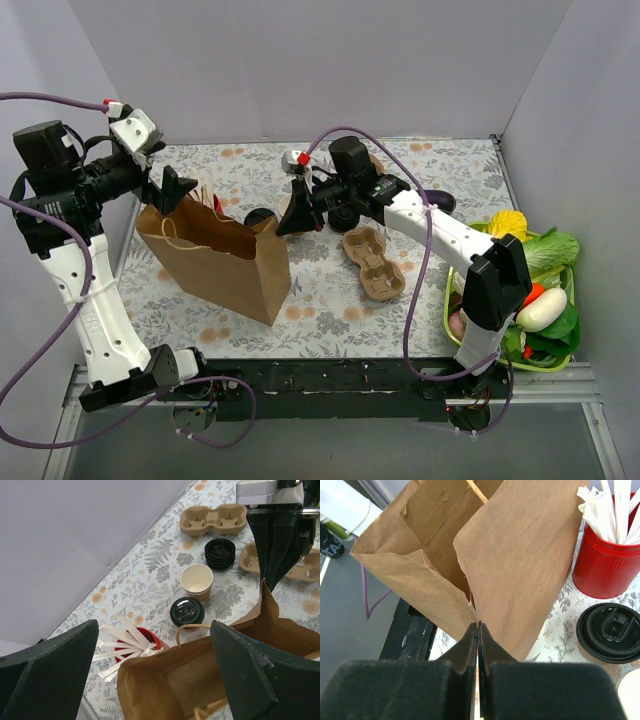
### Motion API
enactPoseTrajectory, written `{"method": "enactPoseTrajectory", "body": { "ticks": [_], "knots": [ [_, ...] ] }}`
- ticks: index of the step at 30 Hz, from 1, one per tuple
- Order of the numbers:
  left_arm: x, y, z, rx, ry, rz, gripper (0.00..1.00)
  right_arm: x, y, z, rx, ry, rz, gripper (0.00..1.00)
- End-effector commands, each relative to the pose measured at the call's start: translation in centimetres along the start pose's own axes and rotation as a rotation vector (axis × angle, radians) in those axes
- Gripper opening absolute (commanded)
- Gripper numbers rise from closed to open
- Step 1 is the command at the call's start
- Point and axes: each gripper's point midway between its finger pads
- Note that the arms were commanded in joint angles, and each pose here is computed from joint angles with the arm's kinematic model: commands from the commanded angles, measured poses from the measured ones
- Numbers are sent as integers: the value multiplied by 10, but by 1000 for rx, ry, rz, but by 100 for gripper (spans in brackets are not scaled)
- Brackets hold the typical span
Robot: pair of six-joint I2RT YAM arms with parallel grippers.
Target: Pack the takeout coffee
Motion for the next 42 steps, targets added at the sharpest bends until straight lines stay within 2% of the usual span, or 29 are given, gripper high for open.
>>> {"method": "enactPoseTrajectory", "body": {
  "ticks": [1,2,3,10,18,23,31,38,41,42],
  "knots": [
    [20,-5,-2,-5,78,-44,96,-3,-16,16,21,-30,12,1],
    [9,-1,4,-19,120,-18,96,-2,-18,17,22,-36,12,1],
    [-2,0,-4,-53,96,12,96,-2,-19,18,26,-49,12,1],
    [-33,10,3,-94,192,71,98,-5,-27,24,30,-52,12,1],
    [-83,33,-29,-237,276,145,95,1,-25,22,31,-54,2,1],
    [-100,46,-47,-324,349,164,93,4,-23,18,27,-47,-5,1],
    [-111,53,-45,-357,393,188,88,3,-23,14,5,-44,-3,1],
    [-128,44,-71,-415,516,217,76,4,-25,9,-33,-46,-5,1],
    [-126,43,-78,-417,502,204,67,3,-26,9,-50,-45,-5,1],
    [-124,43,-78,-413,498,200,57,3,-26,9,-55,-49,-5,1]
  ]
}}
Point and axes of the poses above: each gripper's point midway between its finger pads, its own y axis out along the fingers, its own z axis along the line the jaws close on, x = y × z, and after that the axes turned 10 degrees about y, right-handed
